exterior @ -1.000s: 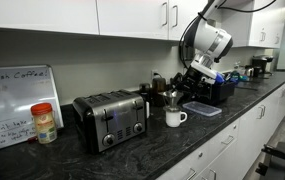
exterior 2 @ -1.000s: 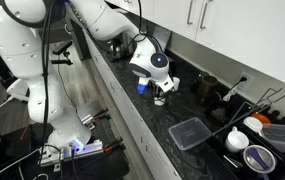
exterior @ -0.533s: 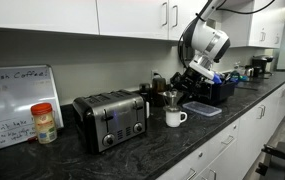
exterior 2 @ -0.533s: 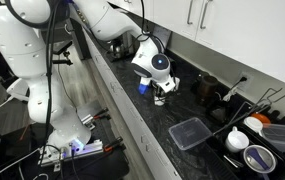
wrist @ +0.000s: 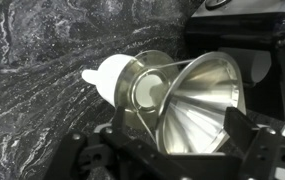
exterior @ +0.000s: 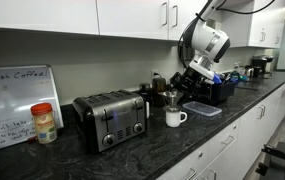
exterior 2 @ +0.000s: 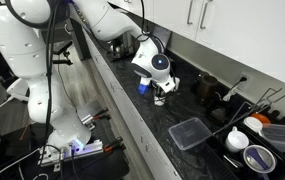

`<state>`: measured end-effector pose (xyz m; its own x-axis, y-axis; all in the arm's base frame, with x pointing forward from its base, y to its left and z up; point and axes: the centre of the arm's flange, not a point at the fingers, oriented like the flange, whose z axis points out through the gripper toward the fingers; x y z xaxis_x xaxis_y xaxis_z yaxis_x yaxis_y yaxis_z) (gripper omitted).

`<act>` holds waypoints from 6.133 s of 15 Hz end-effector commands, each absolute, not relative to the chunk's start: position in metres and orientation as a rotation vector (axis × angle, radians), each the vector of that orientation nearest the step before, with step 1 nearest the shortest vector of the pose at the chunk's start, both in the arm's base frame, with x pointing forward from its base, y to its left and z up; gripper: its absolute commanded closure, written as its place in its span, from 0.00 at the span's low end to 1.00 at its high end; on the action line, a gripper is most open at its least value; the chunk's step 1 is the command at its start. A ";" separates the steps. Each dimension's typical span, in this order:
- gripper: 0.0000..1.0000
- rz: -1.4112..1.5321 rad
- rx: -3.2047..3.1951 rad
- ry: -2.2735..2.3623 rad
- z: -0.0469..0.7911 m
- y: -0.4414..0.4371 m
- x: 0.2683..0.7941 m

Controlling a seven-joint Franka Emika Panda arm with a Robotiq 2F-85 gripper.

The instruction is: Remove the filter from the top of the cup

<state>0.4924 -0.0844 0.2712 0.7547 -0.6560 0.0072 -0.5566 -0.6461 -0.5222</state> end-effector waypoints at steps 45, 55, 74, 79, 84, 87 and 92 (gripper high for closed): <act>0.99 -0.294 -2.363 0.913 0.262 -0.088 0.472; 0.99 -0.348 -2.324 0.907 0.280 -0.099 0.470; 0.99 -0.581 -2.056 1.039 0.314 -0.177 0.456; 0.99 -0.620 -1.987 1.077 0.295 -0.181 0.457; 0.99 -0.645 -1.948 1.123 0.269 -0.184 0.461; 0.99 -0.666 -1.906 1.145 0.253 -0.188 0.469; 0.99 -0.684 -1.839 1.165 0.223 -0.189 0.482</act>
